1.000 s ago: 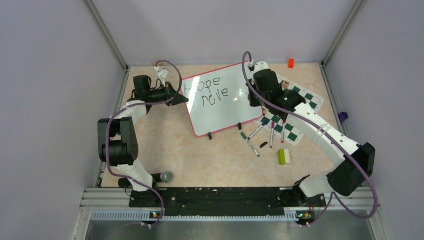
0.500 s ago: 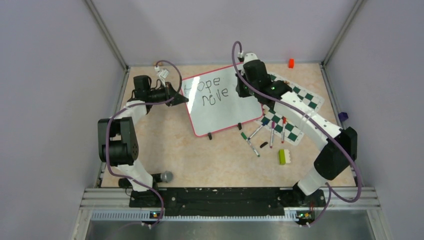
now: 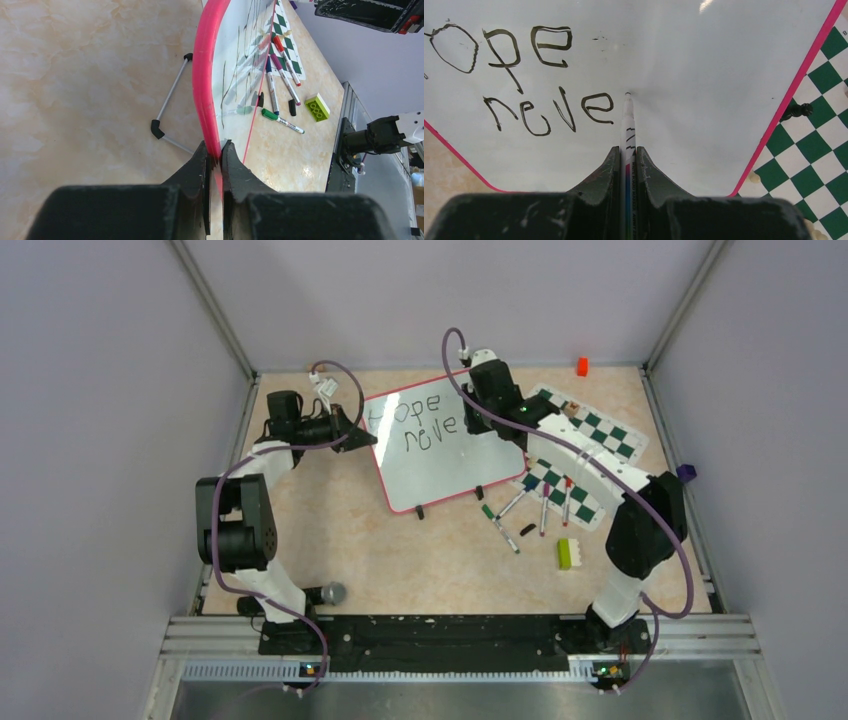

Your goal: Write a sentence on the whiteboard

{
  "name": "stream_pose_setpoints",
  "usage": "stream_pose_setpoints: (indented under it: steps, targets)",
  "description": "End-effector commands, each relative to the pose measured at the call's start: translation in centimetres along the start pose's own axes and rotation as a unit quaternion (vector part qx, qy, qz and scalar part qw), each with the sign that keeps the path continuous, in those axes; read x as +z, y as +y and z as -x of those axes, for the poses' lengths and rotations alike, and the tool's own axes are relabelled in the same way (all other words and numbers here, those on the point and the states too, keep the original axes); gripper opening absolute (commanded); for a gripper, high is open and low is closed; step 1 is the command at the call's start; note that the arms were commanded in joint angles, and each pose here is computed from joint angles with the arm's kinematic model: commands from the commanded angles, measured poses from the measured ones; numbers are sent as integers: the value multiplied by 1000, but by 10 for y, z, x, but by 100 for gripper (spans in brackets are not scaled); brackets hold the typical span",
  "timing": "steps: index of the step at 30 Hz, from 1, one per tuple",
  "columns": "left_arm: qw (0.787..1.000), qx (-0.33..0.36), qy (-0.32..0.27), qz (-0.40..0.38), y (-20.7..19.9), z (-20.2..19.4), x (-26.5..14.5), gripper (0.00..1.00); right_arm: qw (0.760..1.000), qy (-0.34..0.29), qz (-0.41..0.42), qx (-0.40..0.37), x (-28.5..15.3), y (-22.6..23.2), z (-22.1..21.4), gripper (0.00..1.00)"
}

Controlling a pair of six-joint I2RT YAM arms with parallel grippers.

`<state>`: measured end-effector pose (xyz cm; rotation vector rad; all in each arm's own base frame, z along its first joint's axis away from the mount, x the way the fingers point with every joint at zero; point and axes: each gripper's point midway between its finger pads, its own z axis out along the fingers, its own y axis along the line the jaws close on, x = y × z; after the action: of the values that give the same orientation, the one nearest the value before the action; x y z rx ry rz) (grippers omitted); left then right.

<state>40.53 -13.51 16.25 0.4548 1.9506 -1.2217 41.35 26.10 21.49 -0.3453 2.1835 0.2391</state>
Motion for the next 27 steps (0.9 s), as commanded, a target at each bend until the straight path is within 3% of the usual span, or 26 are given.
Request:
stream_pose_setpoints:
  steps: [1, 27]
  targets:
    - [996, 38, 12, 78, 38, -17, 8, 0, 1000, -26, -13, -4, -8, -8, 17, 0]
    - [996, 38, 12, 79, 38, -16, 8, 0, 1000, -3, -28, -14, 8, -8, 17, 0]
